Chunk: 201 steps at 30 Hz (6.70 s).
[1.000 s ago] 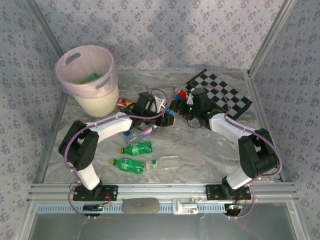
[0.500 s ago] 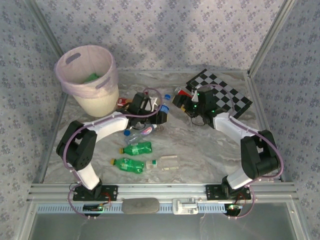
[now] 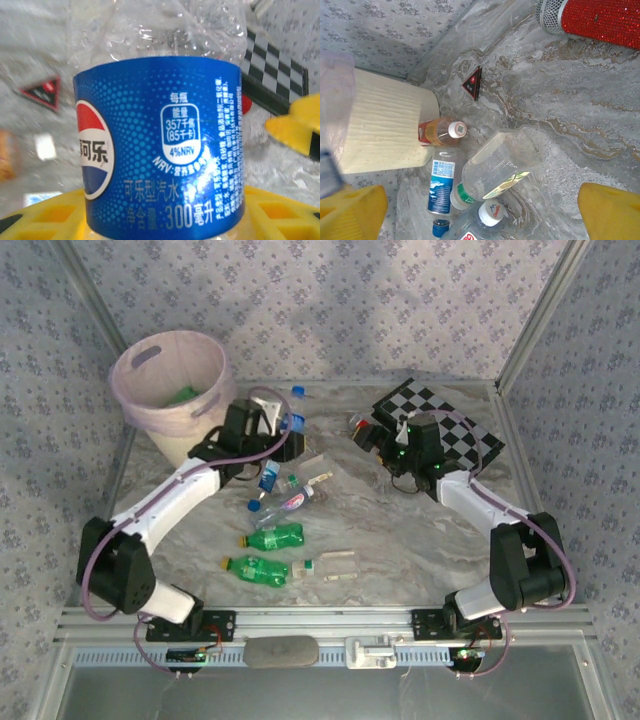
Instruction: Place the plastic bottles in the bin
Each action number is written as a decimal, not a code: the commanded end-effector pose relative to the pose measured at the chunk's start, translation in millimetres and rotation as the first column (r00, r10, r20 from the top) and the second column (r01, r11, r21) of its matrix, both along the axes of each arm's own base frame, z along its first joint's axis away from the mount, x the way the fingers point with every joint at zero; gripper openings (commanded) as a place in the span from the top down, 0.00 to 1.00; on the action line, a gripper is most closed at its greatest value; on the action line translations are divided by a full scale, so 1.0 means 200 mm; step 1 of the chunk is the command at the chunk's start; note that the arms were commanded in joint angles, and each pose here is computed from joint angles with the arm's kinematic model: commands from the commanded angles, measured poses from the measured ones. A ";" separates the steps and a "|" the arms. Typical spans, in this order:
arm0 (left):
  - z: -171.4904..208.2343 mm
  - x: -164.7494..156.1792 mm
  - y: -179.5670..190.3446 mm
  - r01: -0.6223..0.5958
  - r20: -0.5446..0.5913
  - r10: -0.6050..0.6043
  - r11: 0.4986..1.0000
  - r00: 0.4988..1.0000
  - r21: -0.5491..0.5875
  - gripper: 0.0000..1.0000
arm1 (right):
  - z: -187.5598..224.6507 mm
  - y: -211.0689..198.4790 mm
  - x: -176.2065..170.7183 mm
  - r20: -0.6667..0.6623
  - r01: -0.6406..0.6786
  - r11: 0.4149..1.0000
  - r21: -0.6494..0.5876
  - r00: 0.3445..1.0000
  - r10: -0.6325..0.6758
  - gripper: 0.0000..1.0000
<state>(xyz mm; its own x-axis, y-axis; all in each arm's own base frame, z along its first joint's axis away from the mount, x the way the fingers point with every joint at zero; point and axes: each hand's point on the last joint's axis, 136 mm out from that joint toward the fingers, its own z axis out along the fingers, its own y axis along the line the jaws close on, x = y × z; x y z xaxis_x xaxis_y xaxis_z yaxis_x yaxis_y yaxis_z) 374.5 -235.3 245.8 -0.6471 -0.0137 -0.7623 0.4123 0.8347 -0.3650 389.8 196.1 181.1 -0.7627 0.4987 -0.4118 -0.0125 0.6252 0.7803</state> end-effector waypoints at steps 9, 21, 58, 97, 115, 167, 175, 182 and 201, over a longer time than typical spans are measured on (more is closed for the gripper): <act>0.65 0.08 0.58 -0.300 0.324 0.266 0.952 0.908 0.057 0.51 | -0.07 0.08 -0.01 -0.020 -0.035 0.999 -0.008 0.999 0.035 0.01; 0.73 0.21 1.20 -0.576 0.295 0.538 0.815 0.790 0.057 0.49 | -0.07 0.09 -0.02 -0.032 -0.061 0.998 -0.017 0.998 0.061 0.01; 0.69 0.28 1.09 -0.480 0.149 0.479 0.877 0.865 -0.037 0.00 | -0.02 0.02 -0.12 0.007 -0.109 0.973 -0.205 0.994 0.112 0.01; 0.01 -0.02 0.57 -0.341 -0.008 0.341 0.939 0.940 -0.031 0.00 | -0.60 0.56 -1.27 -0.317 -0.529 -0.205 -0.823 0.129 0.940 0.01; -0.02 -0.05 0.60 -0.361 -0.033 0.359 0.930 0.933 -0.069 0.00 | -0.79 0.52 -1.21 -0.414 -0.514 -0.294 -0.806 0.134 0.900 0.23; 0.18 -0.02 -0.14 -0.069 -0.116 0.009 0.846 0.993 -0.529 0.11 | 0.37 0.73 -0.20 0.608 -0.137 0.792 -0.595 0.567 0.556 0.46; 0.18 -0.02 -0.18 -0.035 -0.085 -0.012 0.851 0.996 -0.523 0.07 | 0.33 0.70 -0.12 0.583 -0.180 0.819 -0.546 0.620 0.525 0.47; 0.18 -0.02 -0.20 -0.016 -0.060 -0.016 0.865 0.998 -0.502 0.08 | 0.34 0.68 -0.10 0.583 -0.228 0.848 -0.478 0.640 0.501 0.48; 0.10 0.05 -0.26 -0.003 -0.067 -0.032 0.883 0.997 -0.470 0.46 | 0.32 0.78 -0.20 0.566 -0.317 0.793 -0.519 0.567 0.598 0.45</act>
<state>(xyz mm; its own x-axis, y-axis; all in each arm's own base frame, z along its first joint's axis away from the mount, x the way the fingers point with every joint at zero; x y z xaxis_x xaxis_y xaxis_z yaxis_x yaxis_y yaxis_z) 377.4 -286.4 254.2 -0.7297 -0.3398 -0.5934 0.3571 0.5506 -0.7545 348.1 345.1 223.6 -0.3311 -0.1236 -0.9355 -0.7755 0.6005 0.1951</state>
